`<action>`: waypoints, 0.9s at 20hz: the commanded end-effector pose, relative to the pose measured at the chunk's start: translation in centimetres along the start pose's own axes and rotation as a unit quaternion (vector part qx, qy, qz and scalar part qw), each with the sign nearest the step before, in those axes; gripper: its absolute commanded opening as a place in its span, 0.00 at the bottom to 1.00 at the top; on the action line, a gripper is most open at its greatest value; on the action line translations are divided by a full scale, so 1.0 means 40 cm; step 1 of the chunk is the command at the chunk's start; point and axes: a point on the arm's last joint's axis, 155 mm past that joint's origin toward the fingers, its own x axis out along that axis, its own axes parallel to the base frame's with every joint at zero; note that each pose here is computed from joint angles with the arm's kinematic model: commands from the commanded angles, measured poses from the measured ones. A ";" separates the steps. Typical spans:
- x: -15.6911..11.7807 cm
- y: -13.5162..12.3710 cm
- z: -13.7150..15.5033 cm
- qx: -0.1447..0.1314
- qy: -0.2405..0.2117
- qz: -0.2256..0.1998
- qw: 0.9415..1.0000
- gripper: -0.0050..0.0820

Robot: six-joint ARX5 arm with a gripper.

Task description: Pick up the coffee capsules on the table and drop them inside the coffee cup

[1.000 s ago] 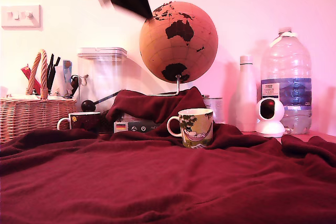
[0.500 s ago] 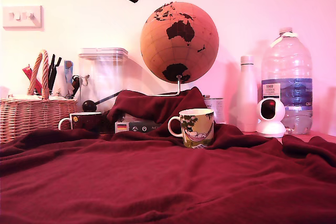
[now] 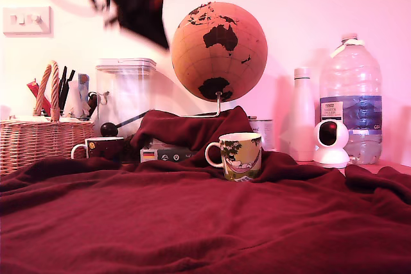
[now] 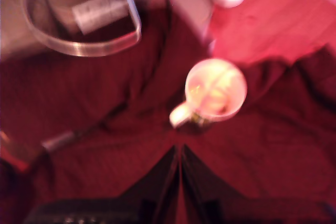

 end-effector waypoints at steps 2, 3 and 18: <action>-0.064 0.004 0.001 -0.005 -0.046 0.014 0.999 0.04; -0.065 0.008 -0.018 -0.010 -0.051 0.017 0.999 0.04; -0.097 0.180 -0.299 -0.111 -0.101 0.124 0.981 0.04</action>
